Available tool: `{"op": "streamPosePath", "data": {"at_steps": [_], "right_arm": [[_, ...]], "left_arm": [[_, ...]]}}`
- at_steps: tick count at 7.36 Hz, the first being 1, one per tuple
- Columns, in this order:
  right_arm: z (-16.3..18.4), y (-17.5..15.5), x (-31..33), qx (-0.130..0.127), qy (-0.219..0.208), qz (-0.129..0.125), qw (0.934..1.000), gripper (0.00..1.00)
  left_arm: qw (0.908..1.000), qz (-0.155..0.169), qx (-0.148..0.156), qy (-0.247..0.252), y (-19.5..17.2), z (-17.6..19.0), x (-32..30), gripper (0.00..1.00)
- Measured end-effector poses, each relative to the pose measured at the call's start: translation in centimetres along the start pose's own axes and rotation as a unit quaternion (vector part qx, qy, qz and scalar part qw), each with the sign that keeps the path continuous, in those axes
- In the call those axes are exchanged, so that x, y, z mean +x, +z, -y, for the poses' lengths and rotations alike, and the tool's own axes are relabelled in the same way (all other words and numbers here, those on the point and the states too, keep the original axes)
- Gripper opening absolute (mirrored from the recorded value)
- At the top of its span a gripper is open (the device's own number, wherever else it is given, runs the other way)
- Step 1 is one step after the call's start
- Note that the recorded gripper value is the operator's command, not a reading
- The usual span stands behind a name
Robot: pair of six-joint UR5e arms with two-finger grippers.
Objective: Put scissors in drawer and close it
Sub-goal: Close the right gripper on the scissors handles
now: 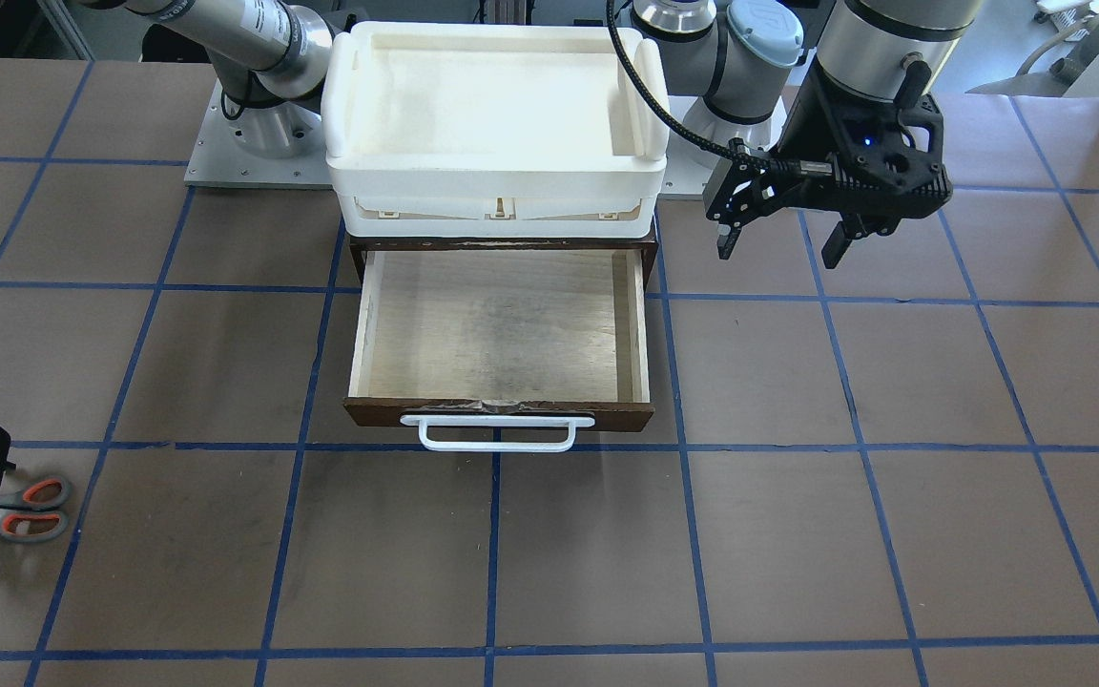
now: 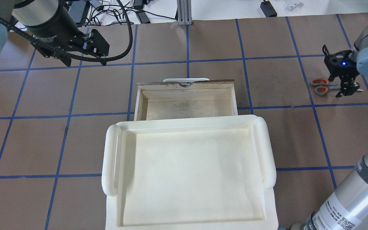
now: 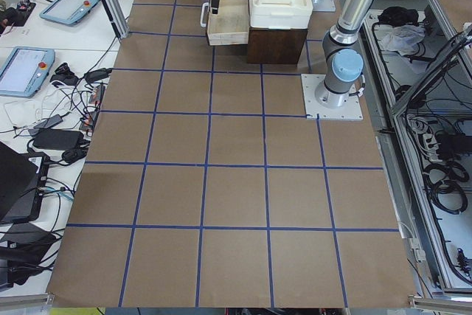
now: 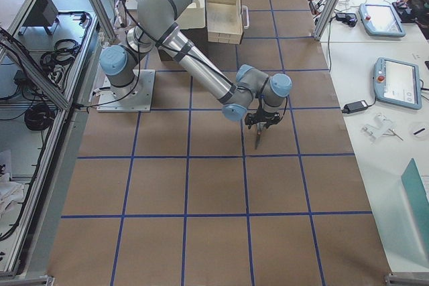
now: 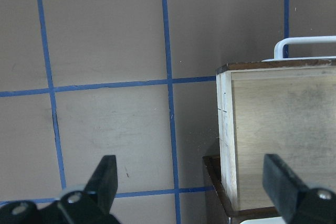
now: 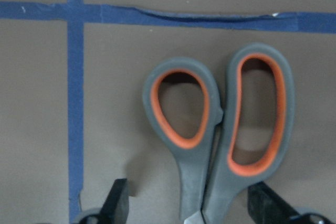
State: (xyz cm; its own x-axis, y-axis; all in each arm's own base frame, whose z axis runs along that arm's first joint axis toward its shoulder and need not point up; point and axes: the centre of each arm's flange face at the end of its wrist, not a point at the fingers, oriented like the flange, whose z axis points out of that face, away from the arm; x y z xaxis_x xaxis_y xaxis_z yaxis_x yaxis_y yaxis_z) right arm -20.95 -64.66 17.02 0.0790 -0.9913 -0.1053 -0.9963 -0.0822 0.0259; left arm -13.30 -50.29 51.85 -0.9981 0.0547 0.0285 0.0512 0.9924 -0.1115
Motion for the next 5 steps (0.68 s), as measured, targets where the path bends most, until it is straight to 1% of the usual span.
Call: {"op": "streamPosePath", "data": {"at_steps": [1, 3, 5], "right_arm": [[-0.1, -0.2, 0.1, -0.004, -0.008, -0.005, 0.9999, 0.00], [-0.3, -0.7, 0.3, -0.020, -0.030, -0.017, 0.9992, 0.00], [-0.5, -1.4, 0.3, -0.031, -0.033, -0.018, 0.9988, 0.00]], "left_arm": [[1.0000, -0.001, 0.001, 0.000, 0.0, 0.0, 0.0, 1.00], [1.0000, 0.000, 0.002, 0.001, -0.1, -0.1, 0.1, 1.00], [1.0000, 0.001, 0.002, 0.001, -0.2, -0.1, 0.1, 1.00]]}}
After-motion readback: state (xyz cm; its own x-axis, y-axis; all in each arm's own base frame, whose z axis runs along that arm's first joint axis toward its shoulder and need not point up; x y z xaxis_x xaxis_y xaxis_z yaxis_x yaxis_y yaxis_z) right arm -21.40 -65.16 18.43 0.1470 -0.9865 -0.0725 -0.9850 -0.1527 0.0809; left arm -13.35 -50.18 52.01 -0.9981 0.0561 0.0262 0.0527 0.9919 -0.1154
